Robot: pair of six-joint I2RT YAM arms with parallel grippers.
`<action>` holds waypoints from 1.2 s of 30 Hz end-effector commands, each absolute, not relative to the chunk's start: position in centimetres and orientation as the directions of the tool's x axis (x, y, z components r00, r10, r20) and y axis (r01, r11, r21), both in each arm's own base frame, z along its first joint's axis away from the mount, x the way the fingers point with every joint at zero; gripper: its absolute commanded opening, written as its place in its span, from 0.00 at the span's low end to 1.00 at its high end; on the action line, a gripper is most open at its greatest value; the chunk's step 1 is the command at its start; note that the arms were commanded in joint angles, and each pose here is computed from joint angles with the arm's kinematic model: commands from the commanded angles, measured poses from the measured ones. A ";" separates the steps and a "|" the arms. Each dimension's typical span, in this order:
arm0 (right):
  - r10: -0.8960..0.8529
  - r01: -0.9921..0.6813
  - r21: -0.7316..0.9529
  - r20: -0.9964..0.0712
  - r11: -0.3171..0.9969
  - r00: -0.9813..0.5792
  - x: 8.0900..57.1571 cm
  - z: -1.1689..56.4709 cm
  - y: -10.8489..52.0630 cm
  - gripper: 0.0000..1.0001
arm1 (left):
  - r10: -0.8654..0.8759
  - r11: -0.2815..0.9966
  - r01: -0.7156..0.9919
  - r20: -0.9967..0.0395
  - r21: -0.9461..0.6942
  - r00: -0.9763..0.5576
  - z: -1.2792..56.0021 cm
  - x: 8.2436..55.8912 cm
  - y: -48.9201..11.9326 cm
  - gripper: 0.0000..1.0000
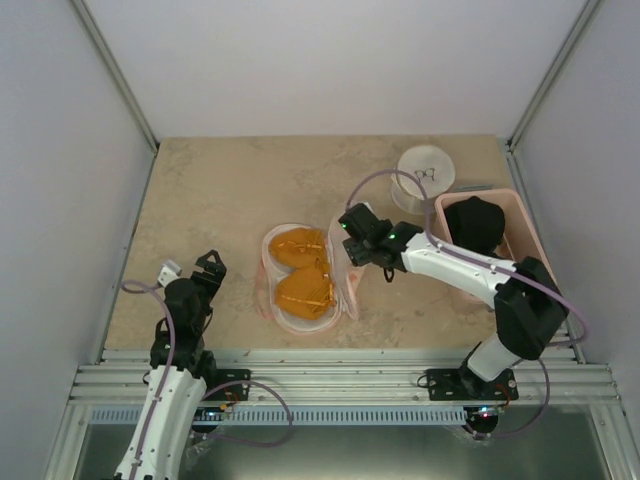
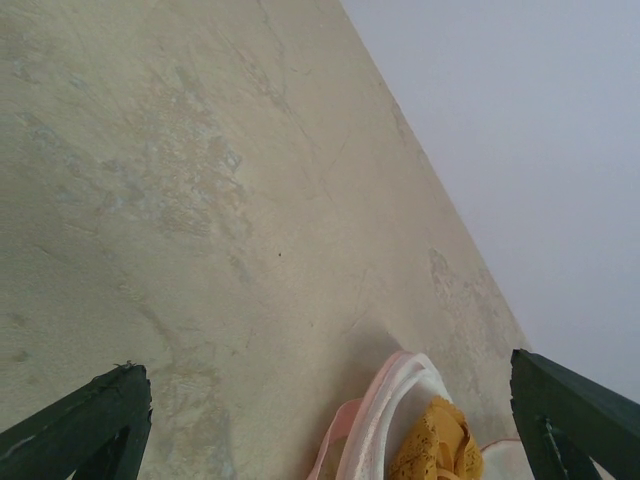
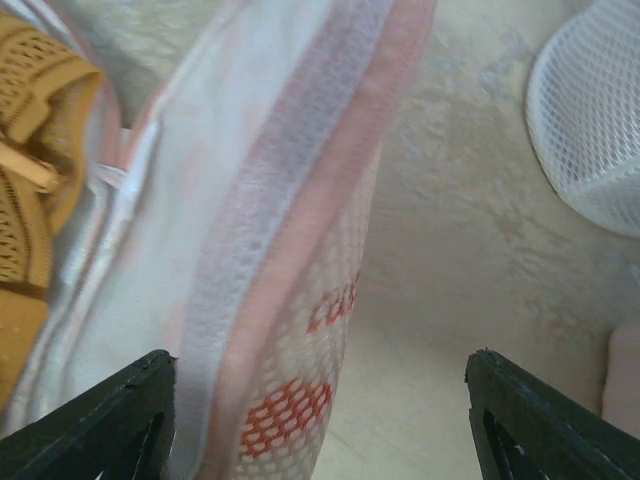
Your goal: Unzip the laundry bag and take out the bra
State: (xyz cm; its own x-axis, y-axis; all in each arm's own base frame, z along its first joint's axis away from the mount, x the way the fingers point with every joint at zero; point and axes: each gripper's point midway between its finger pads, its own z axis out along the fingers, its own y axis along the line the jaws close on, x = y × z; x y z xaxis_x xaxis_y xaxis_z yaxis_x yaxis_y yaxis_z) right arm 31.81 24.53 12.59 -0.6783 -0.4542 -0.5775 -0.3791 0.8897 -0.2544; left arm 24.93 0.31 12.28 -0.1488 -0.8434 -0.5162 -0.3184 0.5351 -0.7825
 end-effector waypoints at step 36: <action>-0.452 -0.879 0.320 -0.764 0.353 -0.460 25.2 18.5 34.1 0.74 | -0.075 0.540 0.802 -0.964 -0.254 -0.255 24.9 21.9 -16.1 0.99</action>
State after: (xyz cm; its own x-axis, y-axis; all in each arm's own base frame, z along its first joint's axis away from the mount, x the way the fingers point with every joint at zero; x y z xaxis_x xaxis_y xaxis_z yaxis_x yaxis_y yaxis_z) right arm 22.67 33.45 17.22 -0.3654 -0.5545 -0.7477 -0.9154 0.3599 0.1805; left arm 26.50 -9.19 18.52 -0.4614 -0.5636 -0.6851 0.2361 0.6664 -0.7072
